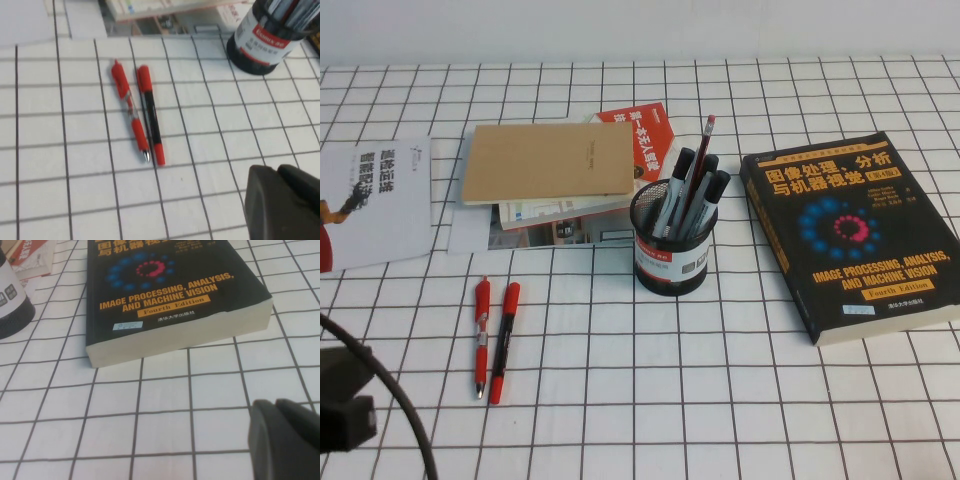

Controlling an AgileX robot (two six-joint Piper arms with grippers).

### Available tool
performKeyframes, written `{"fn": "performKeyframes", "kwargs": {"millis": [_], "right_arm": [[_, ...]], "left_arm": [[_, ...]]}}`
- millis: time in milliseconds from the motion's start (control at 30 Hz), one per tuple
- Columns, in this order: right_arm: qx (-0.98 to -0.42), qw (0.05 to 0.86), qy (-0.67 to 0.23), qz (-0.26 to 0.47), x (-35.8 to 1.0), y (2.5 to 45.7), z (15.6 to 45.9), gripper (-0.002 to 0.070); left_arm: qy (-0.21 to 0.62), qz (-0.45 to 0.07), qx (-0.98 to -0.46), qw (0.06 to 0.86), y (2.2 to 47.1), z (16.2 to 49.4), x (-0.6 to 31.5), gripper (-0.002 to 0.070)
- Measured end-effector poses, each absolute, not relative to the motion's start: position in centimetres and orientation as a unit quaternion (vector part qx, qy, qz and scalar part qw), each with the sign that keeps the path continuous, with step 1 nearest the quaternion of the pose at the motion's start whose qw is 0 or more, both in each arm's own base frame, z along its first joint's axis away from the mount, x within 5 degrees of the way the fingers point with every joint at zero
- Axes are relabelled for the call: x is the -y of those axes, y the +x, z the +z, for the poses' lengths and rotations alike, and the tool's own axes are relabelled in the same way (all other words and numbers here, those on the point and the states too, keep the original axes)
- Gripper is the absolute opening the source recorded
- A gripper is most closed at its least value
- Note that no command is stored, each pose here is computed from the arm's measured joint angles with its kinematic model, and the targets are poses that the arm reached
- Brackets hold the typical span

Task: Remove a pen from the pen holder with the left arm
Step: 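Take a marker out of the pen holder and lay it on the table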

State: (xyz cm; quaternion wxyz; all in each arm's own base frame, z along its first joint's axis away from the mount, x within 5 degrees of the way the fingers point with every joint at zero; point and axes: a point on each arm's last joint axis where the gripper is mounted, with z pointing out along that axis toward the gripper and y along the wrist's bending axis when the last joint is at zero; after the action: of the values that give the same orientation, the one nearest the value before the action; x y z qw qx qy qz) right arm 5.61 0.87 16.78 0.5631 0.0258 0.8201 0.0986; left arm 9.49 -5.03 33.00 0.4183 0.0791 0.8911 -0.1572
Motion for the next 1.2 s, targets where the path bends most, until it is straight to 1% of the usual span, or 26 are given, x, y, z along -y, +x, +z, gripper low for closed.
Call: {"fn": "performKeyframes", "kwargs": {"millis": [67, 167, 300, 367, 500, 633, 767, 833, 900, 1067, 1200], "right_arm": [[-0.820, 0.563, 0.026, 0.099, -0.9, 5.6, 16.8, -0.0016], [-0.820, 0.563, 0.026, 0.099, -0.9, 5.6, 16.8, -0.0017], [-0.820, 0.563, 0.026, 0.099, -0.9, 5.6, 16.8, -0.0017], [-0.820, 0.563, 0.026, 0.099, -0.9, 5.6, 16.8, -0.0017], [-0.820, 0.563, 0.026, 0.099, -0.9, 5.6, 16.8, -0.0016], [-0.820, 0.563, 0.026, 0.099, -0.9, 5.6, 16.8, -0.0016], [-0.820, 0.563, 0.026, 0.099, -0.9, 5.6, 16.8, -0.0016], [-0.820, 0.563, 0.026, 0.099, -0.9, 5.6, 16.8, -0.0016], [-0.820, 0.563, 0.026, 0.099, -0.9, 5.6, 16.8, -0.0015], [-0.820, 0.563, 0.026, 0.099, -0.9, 5.6, 16.8, -0.0015], [-0.820, 0.563, 0.026, 0.099, -0.9, 5.6, 16.8, -0.0015]], "left_arm": [[0.059, -0.159, -0.904, 0.393, 9.2, 32.6, 4.9, 0.0000], [0.056, -0.146, -0.916, 0.370, 8.8, 32.3, 4.6, 0.0000], [0.071, -0.138, -0.914, 0.375, 8.8, 32.1, 4.5, 0.0000], [0.082, -0.137, -0.903, 0.400, 8.9, 31.6, 4.5, 0.0000], [0.104, -0.145, -0.865, 0.470, 9.1, 29.2, 4.3, -0.0001], [0.124, -0.135, -0.799, 0.573, 8.8, 25.3, 3.6, -0.0001], [0.092, -0.104, -0.750, 0.647, 7.8, 21.1, 2.3, -0.0001], [0.067, -0.087, -0.737, 0.667, 7.4, 20.1, 1.7, -0.0001], [0.048, -0.070, -0.729, 0.679, 7.0, 19.9, 1.2, -0.0001], [0.031, -0.029, -0.732, 0.680, 5.9, 19.3, 0.5, -0.0001], [0.032, -0.021, -0.769, 0.638, 5.5, 18.2, 0.4, -0.0001]]}}
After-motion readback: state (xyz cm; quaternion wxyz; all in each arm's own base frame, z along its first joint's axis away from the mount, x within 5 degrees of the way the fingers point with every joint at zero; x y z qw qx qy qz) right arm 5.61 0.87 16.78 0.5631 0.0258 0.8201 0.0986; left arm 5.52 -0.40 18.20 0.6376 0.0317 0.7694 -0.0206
